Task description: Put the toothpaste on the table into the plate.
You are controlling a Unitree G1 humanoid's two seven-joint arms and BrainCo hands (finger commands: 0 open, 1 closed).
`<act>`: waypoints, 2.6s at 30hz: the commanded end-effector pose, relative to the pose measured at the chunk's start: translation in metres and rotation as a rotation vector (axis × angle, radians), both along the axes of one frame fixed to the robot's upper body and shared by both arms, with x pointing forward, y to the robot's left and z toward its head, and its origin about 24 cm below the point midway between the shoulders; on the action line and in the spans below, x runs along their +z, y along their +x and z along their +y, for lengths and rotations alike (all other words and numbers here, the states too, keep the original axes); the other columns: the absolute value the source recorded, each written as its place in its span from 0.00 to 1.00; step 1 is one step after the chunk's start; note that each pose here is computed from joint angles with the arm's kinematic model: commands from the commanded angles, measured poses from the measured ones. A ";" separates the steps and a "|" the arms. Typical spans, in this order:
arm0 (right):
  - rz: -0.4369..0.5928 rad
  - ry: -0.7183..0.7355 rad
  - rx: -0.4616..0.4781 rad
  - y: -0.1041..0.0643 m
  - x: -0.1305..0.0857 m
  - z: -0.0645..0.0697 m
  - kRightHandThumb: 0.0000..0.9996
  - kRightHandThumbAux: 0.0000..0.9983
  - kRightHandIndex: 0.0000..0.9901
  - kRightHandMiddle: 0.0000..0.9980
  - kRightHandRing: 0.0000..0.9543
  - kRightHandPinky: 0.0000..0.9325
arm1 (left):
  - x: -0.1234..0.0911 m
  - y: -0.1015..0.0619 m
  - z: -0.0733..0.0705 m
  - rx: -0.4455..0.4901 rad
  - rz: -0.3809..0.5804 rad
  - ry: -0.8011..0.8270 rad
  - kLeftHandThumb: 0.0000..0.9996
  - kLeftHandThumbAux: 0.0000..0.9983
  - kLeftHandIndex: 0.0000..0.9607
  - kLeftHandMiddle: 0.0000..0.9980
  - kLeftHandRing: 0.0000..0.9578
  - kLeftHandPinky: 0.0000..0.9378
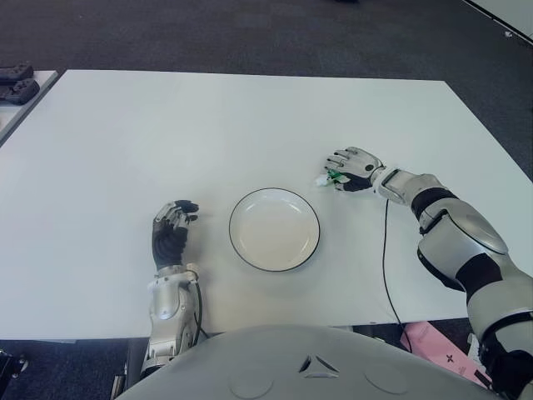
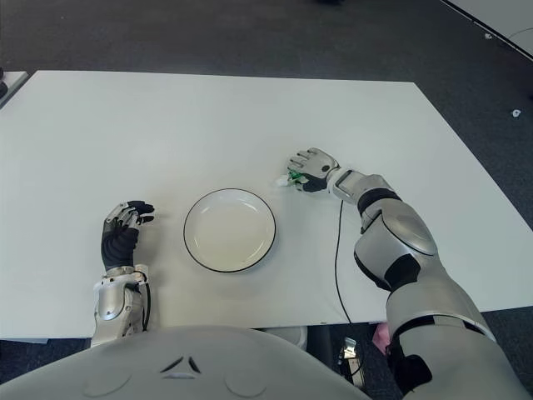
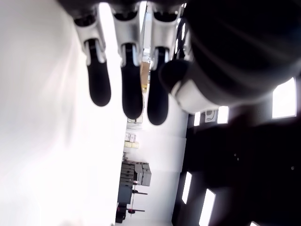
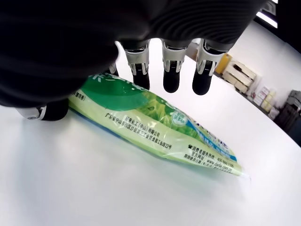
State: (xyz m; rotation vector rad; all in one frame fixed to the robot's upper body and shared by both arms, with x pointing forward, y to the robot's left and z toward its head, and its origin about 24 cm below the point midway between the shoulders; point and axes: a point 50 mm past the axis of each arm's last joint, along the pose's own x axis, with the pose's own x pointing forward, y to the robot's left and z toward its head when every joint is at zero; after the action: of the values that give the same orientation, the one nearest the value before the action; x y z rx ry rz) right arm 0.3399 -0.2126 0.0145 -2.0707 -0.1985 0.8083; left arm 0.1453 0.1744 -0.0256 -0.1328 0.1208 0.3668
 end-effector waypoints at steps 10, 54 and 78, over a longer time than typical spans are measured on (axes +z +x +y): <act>0.101 0.053 -0.115 -0.019 -0.024 -0.010 0.57 0.12 0.00 0.00 0.00 0.00 | -0.016 -0.010 -0.010 0.031 0.098 -0.084 0.72 0.72 0.44 0.46 0.44 0.44; 0.299 0.360 -0.608 -0.039 -0.051 -0.025 0.85 0.65 0.37 0.50 0.65 0.62 | -0.010 -0.008 -0.009 0.015 0.078 -0.069 0.71 0.73 0.44 0.47 0.45 0.41; 0.270 0.555 -0.682 -0.030 -0.043 -0.019 0.85 0.68 0.40 0.56 0.75 0.68 | -0.010 -0.007 -0.010 0.009 0.074 -0.079 0.71 0.73 0.44 0.47 0.45 0.42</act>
State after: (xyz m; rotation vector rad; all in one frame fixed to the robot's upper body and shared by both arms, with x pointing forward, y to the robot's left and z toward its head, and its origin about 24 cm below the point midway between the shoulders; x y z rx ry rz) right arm 0.3362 -0.2266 0.0054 -1.3798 0.2167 0.4203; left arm 0.1436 0.1734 -0.0226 -0.1585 0.1231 0.3657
